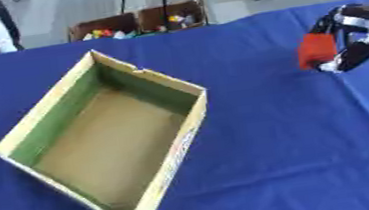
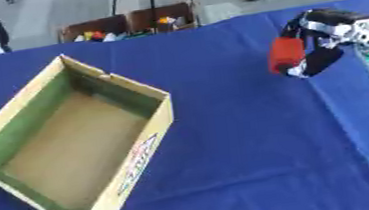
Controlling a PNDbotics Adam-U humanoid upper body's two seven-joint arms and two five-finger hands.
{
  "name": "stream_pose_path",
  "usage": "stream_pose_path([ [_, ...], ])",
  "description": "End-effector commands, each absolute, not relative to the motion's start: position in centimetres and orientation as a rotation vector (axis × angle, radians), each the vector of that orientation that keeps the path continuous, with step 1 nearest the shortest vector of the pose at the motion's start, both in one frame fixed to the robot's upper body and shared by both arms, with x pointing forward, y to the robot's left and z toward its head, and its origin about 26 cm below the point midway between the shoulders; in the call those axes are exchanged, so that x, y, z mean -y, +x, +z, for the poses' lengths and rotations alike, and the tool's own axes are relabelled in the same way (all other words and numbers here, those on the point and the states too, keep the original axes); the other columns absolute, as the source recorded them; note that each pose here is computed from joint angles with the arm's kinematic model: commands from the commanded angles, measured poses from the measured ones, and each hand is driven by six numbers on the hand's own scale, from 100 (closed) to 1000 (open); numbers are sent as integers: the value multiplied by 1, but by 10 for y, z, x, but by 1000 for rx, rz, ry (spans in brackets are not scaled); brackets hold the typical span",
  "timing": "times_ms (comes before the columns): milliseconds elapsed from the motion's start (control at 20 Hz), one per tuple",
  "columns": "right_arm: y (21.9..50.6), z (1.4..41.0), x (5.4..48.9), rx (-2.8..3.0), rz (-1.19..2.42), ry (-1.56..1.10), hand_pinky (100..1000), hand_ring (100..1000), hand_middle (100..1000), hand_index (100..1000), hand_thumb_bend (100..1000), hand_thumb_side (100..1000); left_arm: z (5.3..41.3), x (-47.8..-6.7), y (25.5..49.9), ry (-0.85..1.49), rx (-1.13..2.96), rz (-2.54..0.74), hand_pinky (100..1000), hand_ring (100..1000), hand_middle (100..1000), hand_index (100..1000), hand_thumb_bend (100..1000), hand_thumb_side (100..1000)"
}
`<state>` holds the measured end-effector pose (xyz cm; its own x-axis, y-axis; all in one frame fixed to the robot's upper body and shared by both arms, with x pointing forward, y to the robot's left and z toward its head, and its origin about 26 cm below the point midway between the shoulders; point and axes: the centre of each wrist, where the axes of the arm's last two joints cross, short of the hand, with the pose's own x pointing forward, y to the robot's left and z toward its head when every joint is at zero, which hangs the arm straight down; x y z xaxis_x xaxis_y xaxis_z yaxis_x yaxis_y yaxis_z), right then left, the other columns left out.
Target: Pick up objects on the table and place them in the box.
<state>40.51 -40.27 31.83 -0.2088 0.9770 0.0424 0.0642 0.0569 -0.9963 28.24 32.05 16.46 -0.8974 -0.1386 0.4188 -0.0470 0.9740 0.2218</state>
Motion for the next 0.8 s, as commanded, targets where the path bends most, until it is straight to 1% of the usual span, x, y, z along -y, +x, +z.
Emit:
stream_pose_path([
  [50, 387, 356, 404, 1525, 1264, -1205, 460, 604, 507, 510, 114, 261, 174, -326, 279, 156, 2692, -321, 529, 634, 786, 878, 100, 716],
  [250, 377, 375, 385, 1627, 1272, -1220, 458, 601, 506, 507, 130, 282, 175, -327, 279, 155, 2689, -324, 529, 634, 786, 879, 100, 717],
  [450, 367, 392, 357, 1738, 1302, -1217, 451, 596, 504, 504, 134, 293, 177, -328, 279, 152, 2689, -327, 529, 635, 786, 879, 100, 716],
  [800, 358, 413, 301, 1951, 1358, -1116, 443, 590, 502, 497, 159, 295, 178, -329, 279, 141, 2690, -327, 530, 636, 786, 879, 100, 714],
])
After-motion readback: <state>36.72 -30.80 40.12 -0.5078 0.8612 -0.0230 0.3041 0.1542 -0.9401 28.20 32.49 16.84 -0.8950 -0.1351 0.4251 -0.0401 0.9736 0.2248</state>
